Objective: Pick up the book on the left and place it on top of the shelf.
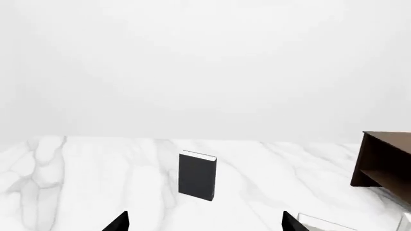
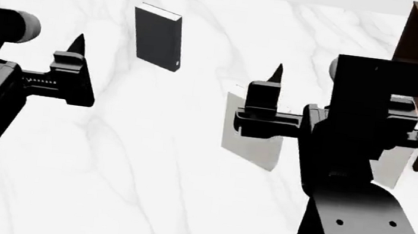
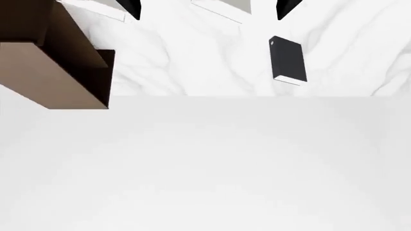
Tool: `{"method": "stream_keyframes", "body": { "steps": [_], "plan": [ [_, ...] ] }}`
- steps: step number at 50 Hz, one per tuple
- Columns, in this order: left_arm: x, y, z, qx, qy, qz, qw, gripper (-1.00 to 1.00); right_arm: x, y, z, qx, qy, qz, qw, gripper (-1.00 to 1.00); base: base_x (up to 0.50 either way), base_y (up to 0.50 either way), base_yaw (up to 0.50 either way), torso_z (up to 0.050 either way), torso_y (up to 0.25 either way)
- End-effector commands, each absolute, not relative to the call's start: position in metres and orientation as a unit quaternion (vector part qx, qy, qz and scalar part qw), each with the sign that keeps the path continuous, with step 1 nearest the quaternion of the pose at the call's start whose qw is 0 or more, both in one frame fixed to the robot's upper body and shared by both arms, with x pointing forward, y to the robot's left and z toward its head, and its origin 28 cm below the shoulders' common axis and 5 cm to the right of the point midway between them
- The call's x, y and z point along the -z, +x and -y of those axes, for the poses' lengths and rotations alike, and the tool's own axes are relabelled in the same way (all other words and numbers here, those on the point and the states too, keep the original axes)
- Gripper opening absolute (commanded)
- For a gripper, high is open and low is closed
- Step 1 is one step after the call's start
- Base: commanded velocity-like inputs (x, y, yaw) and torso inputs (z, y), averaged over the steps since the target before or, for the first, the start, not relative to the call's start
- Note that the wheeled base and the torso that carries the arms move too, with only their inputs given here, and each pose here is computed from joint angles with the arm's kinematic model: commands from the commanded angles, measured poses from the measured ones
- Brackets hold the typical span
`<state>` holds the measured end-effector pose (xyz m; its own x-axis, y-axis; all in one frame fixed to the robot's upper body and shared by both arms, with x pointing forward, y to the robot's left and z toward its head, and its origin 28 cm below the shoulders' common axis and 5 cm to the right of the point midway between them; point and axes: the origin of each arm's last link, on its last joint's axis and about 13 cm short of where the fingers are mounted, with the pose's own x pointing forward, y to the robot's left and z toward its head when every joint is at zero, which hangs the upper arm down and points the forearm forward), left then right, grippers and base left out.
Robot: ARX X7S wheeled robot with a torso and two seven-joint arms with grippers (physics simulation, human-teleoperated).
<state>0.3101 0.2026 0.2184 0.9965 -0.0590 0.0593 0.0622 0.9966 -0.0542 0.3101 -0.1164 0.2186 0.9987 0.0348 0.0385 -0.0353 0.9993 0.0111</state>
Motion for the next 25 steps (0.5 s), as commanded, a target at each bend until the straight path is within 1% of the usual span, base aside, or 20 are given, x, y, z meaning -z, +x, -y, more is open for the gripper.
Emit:
{"method": "stream_keyframes", "body": {
  "steps": [1,3,4,5,8,25],
  "plan": [
    [-0.257,0.3217,-0.2055,0.041,-0.025,0.029,0.998,1.0,-0.2579,0.3255,0.1202,-0.016,0.001,0.007,1.0,1.0,0.0,0.0,0.0,0.0,0.0],
    [-0.2575,0.3224,-0.2055,0.042,-0.027,0.028,0.998,1.0,-0.2583,0.326,0.1204,-0.022,0.002,0.012,1.0,1.0,0.0,0.0,0.0,0.0,0.0],
    [-0.2578,0.3226,-0.2054,0.044,-0.028,0.028,0.998,1.0,-0.2601,0.3257,0.1212,-0.043,0.018,0.011,0.999,1.0,0.0,0.0,0.0,0.0,0.0],
    [-0.2574,0.3229,-0.2052,0.043,-0.025,0.029,0.998,1.0,-0.2596,0.3269,0.1216,-0.022,0.006,0.004,1.0,1.0,0.5,0.0,0.0,0.0,0.0],
    [-0.2589,0.3225,-0.2054,0.046,-0.026,0.032,0.998,1.0,-0.2579,0.3277,0.1219,-0.036,0.014,0.005,0.999,1.0,0.5,0.0,0.0,0.0,0.0],
    [-0.2579,0.3257,-0.2069,0.039,-0.022,0.032,0.998,1.0,-0.2598,0.3255,0.121,-0.045,0.01,0.0,0.999,1.0,0.5,0.0,0.0,0.0,0.0]
  ]
}}
